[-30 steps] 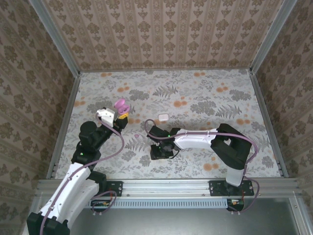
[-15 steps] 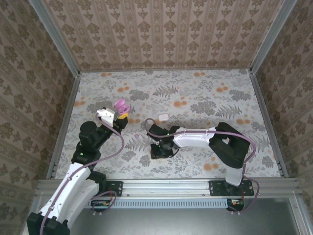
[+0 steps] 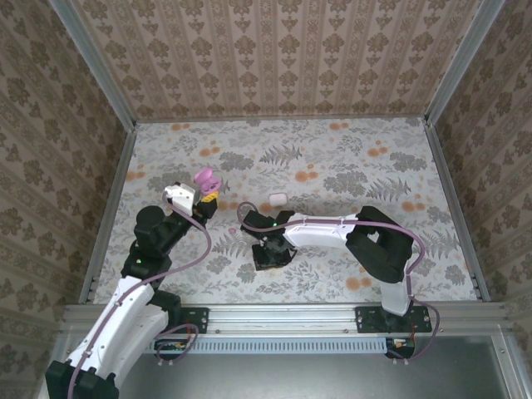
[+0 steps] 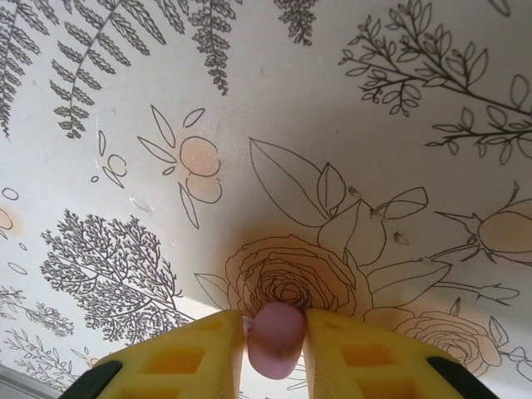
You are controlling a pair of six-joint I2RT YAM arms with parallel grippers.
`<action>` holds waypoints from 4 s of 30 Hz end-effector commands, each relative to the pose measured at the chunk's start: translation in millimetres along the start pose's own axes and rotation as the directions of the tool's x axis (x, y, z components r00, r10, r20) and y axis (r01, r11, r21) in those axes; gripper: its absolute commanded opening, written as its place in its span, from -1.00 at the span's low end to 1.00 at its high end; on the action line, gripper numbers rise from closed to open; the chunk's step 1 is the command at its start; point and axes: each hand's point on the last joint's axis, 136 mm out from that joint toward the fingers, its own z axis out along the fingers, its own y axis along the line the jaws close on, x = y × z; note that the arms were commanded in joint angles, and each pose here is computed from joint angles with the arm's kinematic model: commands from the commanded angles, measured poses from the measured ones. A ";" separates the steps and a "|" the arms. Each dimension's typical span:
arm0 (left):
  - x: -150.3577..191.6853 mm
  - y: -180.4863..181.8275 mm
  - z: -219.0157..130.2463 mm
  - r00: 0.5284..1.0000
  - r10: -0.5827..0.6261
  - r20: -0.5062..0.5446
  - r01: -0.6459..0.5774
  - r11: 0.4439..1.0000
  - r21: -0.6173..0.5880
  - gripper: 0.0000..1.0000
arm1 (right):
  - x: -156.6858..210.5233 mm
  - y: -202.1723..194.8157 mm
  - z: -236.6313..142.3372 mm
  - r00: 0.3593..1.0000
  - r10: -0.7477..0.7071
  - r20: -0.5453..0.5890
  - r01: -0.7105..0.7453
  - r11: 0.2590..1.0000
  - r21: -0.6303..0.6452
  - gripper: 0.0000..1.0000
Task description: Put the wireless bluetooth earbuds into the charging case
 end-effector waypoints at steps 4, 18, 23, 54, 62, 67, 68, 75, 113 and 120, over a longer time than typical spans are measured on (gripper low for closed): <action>-3.0 -1.7 -2.4 1.000 -0.001 0.015 0.001 1.000 0.008 -0.25 | -9.2 19.7 8.3 0.998 -0.037 0.054 0.040 0.998 -0.053 -0.50; -3.0 -2.4 -2.1 1.000 -0.003 0.015 0.002 1.000 0.012 -0.25 | -13.1 28.6 -3.3 0.996 -0.019 0.083 0.029 0.993 -0.115 -0.39; -2.3 -2.4 -2.5 1.000 -0.002 0.014 0.002 1.000 0.011 -0.25 | -14.4 24.5 -0.5 0.997 -0.012 0.079 0.021 0.994 -0.109 -0.40; -0.4 4.7 -5.3 1.000 0.006 0.005 -0.006 0.999 -0.036 -0.25 | 17.6 45.9 -13.9 0.986 -0.160 0.037 0.162 0.986 -0.042 -0.34; -0.6 4.5 -5.5 1.000 0.005 0.006 -0.005 0.999 -0.035 -0.25 | 18.9 42.2 -4.7 0.989 -0.151 0.006 0.151 0.988 -0.014 -0.34; -0.8 4.3 -5.4 1.000 0.007 0.007 -0.007 0.999 -0.034 -0.25 | 17.2 38.0 -2.7 0.989 -0.147 0.008 0.147 0.989 0.010 -0.34; -0.4 4.3 -5.4 1.000 0.006 0.006 -0.006 0.999 -0.033 -0.25 | 16.6 37.8 -2.2 0.989 -0.150 0.007 0.149 0.989 0.013 -0.34; -0.8 4.0 -5.4 1.000 0.006 0.008 -0.005 0.999 -0.032 -0.25 | 15.9 34.4 1.8 0.989 -0.146 -0.003 0.146 0.988 0.039 -0.36; -2.2 3.2 -6.4 1.000 0.009 0.015 -0.009 1.000 -0.028 -0.25 | 2.4 19.3 7.1 0.985 -0.173 0.018 0.167 0.971 0.170 -0.47; -1.1 3.2 -6.1 1.000 0.007 0.012 -0.007 1.000 -0.028 -0.25 | 1.0 18.2 9.8 0.984 -0.175 0.019 0.169 0.970 0.174 -0.49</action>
